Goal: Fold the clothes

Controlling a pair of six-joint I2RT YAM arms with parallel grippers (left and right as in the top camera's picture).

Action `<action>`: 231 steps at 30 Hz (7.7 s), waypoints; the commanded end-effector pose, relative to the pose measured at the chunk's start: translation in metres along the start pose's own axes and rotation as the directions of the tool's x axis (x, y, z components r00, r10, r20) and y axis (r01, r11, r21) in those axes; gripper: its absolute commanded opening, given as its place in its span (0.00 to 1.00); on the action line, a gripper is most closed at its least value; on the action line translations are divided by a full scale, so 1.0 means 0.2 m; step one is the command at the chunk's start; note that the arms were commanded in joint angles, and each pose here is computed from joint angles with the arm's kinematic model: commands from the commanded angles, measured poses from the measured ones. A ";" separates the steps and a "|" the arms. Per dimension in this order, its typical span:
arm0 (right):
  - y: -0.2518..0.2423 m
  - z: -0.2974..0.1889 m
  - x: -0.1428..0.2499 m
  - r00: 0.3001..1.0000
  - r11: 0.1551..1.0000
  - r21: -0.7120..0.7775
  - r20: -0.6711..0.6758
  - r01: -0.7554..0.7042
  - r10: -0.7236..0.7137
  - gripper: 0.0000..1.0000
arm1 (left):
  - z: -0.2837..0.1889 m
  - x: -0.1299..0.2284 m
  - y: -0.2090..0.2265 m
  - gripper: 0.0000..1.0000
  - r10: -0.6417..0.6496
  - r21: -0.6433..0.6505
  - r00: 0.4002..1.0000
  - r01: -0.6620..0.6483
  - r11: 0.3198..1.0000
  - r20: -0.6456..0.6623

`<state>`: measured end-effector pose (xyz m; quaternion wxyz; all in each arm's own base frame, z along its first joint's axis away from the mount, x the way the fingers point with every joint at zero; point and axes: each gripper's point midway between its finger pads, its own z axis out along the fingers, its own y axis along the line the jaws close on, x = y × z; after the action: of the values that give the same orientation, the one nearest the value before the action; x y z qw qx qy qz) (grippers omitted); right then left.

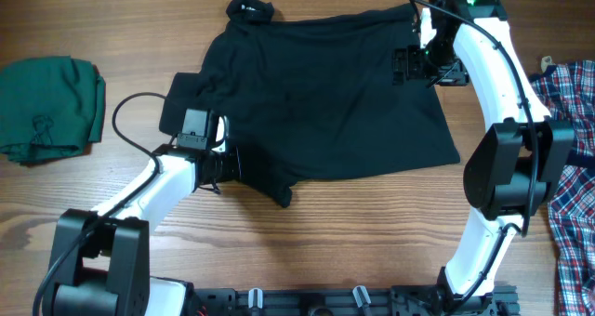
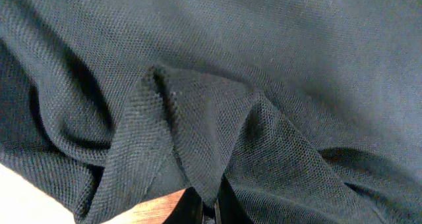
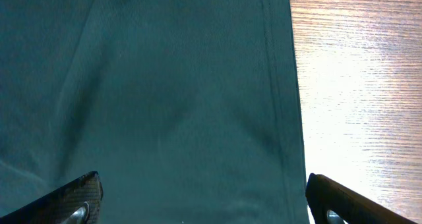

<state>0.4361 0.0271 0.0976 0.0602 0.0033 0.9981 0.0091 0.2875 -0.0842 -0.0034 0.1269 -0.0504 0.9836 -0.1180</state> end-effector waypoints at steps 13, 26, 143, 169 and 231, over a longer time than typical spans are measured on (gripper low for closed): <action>0.01 0.02 0.01 1.000 1.000 -0.011 -0.014 0.012 -0.012 1.00 | -0.35 0.05 0.03 0.11 -0.157 -0.124 0.985 0.147 0.981 -0.068; 0.01 0.02 0.01 1.000 1.000 -0.011 -0.015 0.013 -0.013 1.00 | -0.27 0.14 0.08 0.53 -0.101 -0.153 0.984 0.078 0.985 -0.150; -0.38 0.45 0.64 0.865 0.927 0.064 -0.343 -0.368 0.367 0.53 | -0.23 0.17 -0.08 0.57 -0.063 -0.088 0.975 0.045 0.995 -0.214; -0.38 0.45 0.63 0.867 0.927 0.059 -0.338 -0.370 0.367 0.35 | -0.20 0.06 -0.13 0.07 0.209 -0.110 0.971 -0.222 0.969 -0.116; 0.09 0.06 -0.01 0.998 0.984 -0.169 0.025 0.063 -0.060 1.00 | -0.07 -0.41 0.05 0.44 -0.081 -0.197 0.996 0.087 0.976 0.036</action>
<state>0.4375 0.0261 0.0809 0.0653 -0.0047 0.9946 0.0803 0.3612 -0.0744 0.0590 0.1559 -0.0894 0.9820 -0.0576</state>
